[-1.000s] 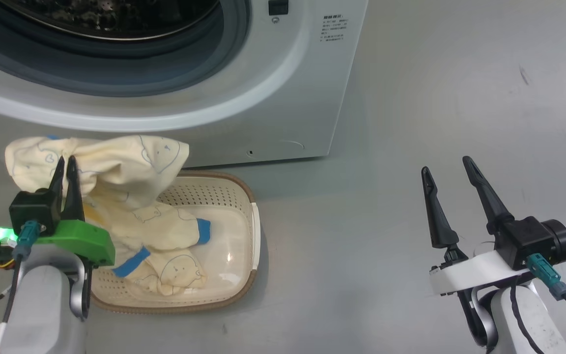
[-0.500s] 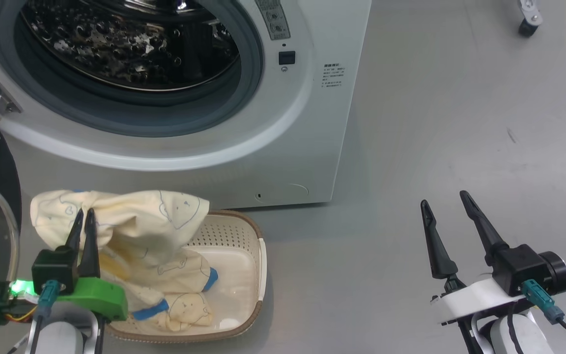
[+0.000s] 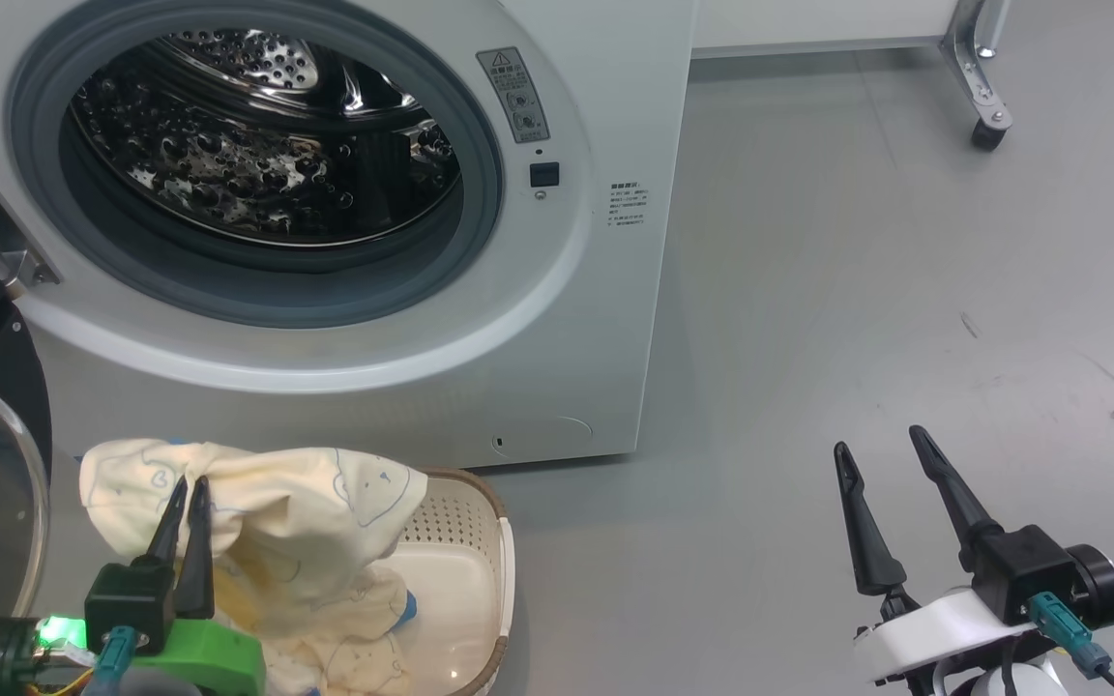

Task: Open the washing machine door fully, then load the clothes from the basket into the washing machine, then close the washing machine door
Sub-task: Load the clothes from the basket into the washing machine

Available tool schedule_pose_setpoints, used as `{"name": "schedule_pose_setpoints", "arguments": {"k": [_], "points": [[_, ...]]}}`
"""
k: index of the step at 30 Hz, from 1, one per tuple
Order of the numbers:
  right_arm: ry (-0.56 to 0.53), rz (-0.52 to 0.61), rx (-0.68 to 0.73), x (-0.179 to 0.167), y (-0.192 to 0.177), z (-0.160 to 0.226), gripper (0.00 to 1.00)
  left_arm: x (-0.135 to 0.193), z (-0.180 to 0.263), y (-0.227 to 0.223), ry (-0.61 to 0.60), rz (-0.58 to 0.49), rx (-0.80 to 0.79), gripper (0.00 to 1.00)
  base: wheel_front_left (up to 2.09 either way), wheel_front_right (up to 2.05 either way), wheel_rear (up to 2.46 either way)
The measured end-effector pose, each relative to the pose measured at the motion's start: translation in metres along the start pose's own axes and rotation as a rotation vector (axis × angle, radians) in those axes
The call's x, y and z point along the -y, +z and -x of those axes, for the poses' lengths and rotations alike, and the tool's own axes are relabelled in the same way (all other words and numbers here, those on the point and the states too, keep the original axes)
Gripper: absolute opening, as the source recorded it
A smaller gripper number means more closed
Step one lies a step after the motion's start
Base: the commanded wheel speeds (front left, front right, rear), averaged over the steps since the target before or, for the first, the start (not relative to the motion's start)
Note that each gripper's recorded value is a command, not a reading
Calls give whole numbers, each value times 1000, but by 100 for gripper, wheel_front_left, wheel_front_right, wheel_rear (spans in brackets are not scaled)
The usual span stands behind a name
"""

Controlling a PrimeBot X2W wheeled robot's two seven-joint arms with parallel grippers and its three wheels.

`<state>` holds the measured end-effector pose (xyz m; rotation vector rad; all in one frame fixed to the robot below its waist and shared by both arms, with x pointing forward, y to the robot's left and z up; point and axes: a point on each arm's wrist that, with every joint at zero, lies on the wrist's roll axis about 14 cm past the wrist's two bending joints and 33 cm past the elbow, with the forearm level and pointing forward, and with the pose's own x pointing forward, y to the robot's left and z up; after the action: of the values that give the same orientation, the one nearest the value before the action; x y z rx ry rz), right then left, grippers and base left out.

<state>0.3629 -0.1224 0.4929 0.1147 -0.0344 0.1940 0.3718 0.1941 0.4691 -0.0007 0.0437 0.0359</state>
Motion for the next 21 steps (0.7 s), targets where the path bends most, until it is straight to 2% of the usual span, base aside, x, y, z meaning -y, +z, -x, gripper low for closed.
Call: {"name": "schedule_pose_setpoints", "arguments": {"k": [21], "points": [[-20,-3,28,2,10,14,100,8,16,11,-26,2,38,0,0,0,0]]}}
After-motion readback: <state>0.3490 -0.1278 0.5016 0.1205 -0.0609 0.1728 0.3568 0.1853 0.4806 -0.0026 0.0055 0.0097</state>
